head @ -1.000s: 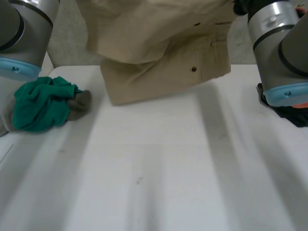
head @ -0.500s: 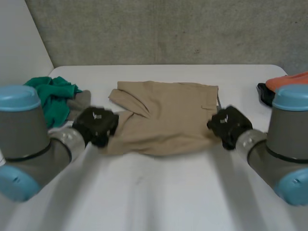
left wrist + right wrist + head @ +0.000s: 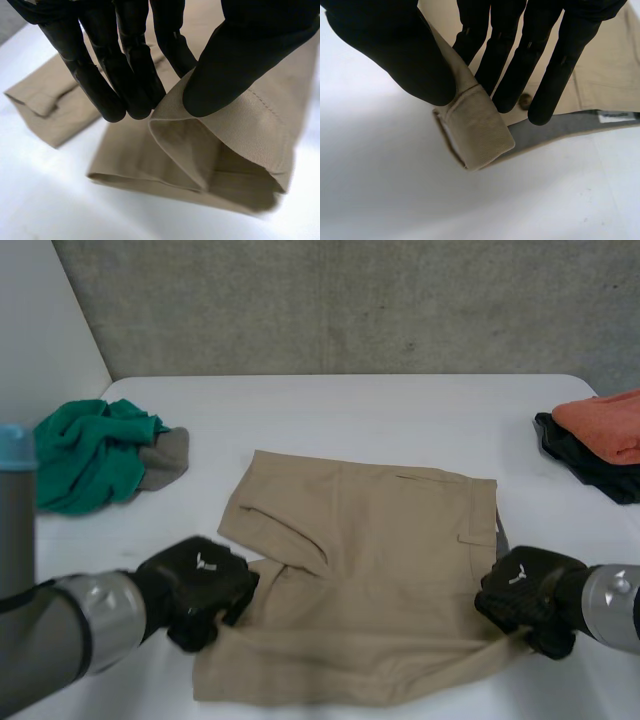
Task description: Fold the laundry.
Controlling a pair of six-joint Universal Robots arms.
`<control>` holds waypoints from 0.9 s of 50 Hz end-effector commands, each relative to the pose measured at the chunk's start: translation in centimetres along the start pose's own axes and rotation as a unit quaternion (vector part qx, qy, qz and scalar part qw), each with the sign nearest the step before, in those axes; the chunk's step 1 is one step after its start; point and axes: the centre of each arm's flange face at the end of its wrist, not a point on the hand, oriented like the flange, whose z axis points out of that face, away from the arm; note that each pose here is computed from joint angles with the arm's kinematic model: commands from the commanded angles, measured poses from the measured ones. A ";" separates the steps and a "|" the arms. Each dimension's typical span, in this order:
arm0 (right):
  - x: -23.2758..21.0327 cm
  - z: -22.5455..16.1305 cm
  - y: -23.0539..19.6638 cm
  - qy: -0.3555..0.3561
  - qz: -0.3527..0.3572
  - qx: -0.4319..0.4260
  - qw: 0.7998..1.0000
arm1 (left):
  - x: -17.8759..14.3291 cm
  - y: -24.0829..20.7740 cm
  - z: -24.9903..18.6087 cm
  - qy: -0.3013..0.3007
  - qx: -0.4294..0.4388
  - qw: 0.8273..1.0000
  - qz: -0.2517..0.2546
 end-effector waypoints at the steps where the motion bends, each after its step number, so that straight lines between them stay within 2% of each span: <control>1: 1.6 1.9 -0.7 0.047 0.053 0.038 0.997 | -1.8 -1.2 3.4 -0.024 0.009 1.000 -0.014; 5: 1.6 2.3 -0.7 0.054 0.064 0.041 0.996 | -2.2 -1.3 4.4 -0.022 0.001 1.000 -0.009; 13: 0.9 2.9 -0.1 0.047 0.064 0.039 0.996 | -7.0 -1.6 6.5 -0.101 0.057 0.993 -0.031; 17: 0.7 3.3 0.1 0.052 0.062 0.043 0.996 | -8.2 -1.2 8.6 -0.111 0.076 0.990 -0.033; 29: -0.2 3.8 0.3 0.055 0.059 0.048 0.996 | -7.4 -0.1 12.9 -0.053 0.084 0.995 -0.007; 45: -0.8 4.0 0.7 0.050 0.060 0.041 0.996 | -6.9 -0.1 16.5 -0.071 0.087 0.992 0.055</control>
